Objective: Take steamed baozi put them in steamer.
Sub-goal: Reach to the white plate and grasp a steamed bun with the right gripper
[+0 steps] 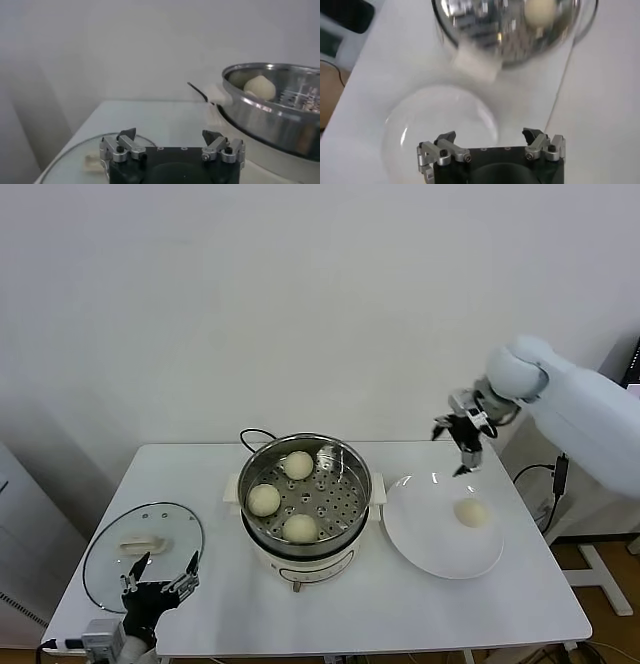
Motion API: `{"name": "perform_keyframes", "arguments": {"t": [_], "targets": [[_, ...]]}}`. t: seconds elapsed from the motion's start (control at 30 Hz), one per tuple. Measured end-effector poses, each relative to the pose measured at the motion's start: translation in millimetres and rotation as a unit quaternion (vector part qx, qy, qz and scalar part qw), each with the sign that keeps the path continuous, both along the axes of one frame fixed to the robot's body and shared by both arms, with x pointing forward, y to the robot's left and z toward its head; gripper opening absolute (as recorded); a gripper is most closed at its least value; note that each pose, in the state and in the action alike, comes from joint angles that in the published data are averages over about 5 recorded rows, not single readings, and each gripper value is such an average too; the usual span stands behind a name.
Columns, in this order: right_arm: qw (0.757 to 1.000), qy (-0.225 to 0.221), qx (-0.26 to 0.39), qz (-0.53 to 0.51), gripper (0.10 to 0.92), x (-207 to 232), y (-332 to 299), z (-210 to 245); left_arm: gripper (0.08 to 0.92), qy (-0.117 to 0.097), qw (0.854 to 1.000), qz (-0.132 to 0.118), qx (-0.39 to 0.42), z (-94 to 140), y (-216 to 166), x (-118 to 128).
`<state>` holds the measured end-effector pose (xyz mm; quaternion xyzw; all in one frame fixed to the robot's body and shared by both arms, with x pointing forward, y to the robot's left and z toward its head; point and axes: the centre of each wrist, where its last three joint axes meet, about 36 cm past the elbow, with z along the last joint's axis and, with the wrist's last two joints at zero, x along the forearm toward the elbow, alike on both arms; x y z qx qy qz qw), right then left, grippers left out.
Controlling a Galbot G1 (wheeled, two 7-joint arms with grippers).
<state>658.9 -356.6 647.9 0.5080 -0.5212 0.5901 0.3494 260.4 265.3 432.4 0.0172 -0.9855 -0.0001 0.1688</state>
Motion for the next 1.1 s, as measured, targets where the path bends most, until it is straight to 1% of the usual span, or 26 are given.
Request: {"name": "perform_keyframes", "arguments": {"t": [0.17,0.37,0.6,0.83,1.1], "targets": [[0.999,0.001,-0.003,-0.034,0.823,4.7,-23.5,-37.7,0.823,0.007,1.000,-0.001,-0.002,-6.3,0.3,1.7],[0.998,0.015,-0.009,-0.055,0.823,9.5,-34.6,-77.7,0.823,0.019,1.000,-0.001,-0.001,-13.0,2.1,0.5],[0.997,0.023,-0.017,-0.077,0.823,10.3,-43.8,-113.9,0.823,0.024,1.000,-0.006,0.002,-15.8,3.2,1.2],[0.995,0.018,-0.014,-0.101,0.823,11.2,-53.2,-140.1,0.823,0.026,1.000,-0.007,0.007,-16.8,4.7,1.6],[0.993,0.023,-0.017,-0.114,0.823,10.6,-59.8,-152.7,0.823,0.031,0.999,-0.007,0.010,-18.4,6.5,1.3]]}}
